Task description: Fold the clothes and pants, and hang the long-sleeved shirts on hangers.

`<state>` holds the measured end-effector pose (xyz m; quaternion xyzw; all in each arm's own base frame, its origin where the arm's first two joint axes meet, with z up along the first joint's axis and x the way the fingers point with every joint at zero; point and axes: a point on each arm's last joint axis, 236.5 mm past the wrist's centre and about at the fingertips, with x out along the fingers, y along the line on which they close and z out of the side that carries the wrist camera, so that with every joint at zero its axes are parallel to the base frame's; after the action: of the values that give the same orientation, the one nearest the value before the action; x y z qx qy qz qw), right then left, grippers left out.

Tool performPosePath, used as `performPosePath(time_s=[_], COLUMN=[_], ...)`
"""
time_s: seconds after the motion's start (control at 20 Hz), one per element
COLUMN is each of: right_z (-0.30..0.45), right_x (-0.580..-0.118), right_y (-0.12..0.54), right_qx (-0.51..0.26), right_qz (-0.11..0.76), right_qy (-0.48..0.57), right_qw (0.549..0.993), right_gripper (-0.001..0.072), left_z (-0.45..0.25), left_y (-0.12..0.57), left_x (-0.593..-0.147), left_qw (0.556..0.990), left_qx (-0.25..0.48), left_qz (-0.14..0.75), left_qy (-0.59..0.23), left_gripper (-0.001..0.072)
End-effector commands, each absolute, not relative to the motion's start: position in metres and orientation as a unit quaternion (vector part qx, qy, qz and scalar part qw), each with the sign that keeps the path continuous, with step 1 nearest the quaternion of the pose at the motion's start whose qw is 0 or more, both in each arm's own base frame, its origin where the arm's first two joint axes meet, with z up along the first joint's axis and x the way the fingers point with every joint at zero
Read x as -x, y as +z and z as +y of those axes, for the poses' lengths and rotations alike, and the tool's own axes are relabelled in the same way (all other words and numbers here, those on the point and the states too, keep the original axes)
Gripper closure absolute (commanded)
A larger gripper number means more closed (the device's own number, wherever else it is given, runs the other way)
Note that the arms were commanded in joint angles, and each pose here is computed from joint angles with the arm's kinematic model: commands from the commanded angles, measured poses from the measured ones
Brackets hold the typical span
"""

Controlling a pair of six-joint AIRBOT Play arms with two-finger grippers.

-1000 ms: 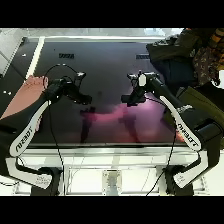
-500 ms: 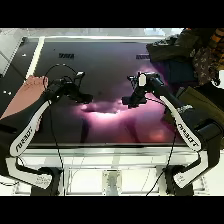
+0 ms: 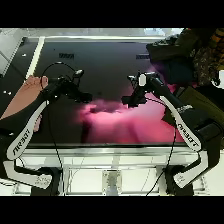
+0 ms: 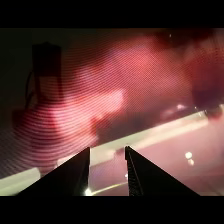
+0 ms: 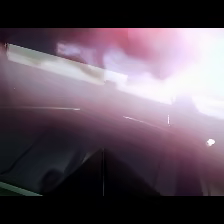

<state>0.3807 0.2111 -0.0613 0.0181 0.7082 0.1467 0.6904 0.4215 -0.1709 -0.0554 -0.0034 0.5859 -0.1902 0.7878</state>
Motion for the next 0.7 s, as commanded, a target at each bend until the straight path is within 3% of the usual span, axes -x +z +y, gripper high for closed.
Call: performPosePath(time_s=[0.0,0.35,0.5,0.65], right_z=[0.212,0.212,0.212,0.212], right_x=[-0.381,-0.381,-0.381,-0.381], right_y=[-0.061,-0.061,-0.061,-0.061], right_qx=[-0.018,-0.018,-0.018,-0.018], right_qz=[0.707,0.707,0.708,0.708], right_qy=[0.147,0.147,0.147,0.147], right_qw=[0.691,0.691,0.691,0.691], right_gripper=[0.0696,0.0696,0.0696,0.0696], left_z=[-0.168,-0.163,-0.159,-0.157], left_y=[-0.057,-0.058,-0.06,-0.06], left_x=[-0.412,-0.386,-0.361,-0.355], left_qw=[0.775,0.742,0.705,0.695], left_qx=[-0.004,-0.007,0.035,0.041], left_qz=[0.602,0.642,0.692,0.703], left_qy=[-0.191,-0.194,-0.152,-0.145], left_gripper=[0.0431,0.0431,0.0431,0.0431])
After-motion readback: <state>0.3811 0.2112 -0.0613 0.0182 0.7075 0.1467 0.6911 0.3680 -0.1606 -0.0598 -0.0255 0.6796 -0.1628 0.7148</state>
